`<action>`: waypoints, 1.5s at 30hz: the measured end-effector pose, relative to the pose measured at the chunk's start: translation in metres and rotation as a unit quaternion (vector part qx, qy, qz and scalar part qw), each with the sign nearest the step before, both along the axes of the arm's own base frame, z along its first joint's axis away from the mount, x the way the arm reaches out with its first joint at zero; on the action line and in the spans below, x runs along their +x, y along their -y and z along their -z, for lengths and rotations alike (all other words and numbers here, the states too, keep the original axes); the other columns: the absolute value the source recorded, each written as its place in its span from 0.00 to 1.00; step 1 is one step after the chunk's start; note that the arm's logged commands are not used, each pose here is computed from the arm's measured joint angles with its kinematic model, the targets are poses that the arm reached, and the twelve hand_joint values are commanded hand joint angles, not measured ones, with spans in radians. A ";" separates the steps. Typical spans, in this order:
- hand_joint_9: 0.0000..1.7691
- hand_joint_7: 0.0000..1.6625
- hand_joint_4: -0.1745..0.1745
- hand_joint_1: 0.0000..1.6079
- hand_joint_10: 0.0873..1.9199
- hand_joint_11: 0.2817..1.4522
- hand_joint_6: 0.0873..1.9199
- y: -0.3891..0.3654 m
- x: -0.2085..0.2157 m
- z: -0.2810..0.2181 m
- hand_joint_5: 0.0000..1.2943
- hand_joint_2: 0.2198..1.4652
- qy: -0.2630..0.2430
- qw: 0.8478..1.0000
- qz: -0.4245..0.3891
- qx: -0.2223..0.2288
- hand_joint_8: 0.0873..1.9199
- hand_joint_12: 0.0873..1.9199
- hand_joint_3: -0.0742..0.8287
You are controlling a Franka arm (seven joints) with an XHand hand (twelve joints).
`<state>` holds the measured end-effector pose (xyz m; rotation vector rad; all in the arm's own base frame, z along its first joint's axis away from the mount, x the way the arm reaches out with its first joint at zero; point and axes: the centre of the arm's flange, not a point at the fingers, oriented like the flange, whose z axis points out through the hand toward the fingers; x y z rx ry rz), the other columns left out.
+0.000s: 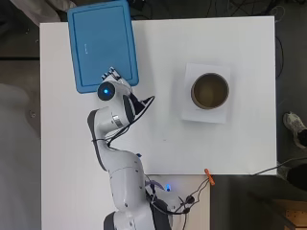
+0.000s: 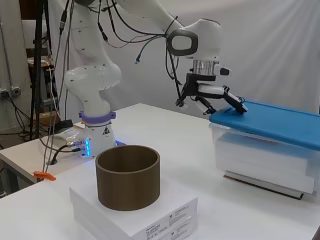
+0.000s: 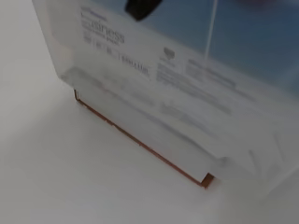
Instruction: Teleoperate dual arm-hand system to remove items from a box
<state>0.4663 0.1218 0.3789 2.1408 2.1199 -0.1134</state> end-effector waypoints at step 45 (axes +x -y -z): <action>0.66 0.57 0.04 0.83 0.41 0.30 0.66 -0.188 0.045 -0.089 0.52 0.74 -0.043 0.842 -0.509 0.174 0.51 0.50 0.08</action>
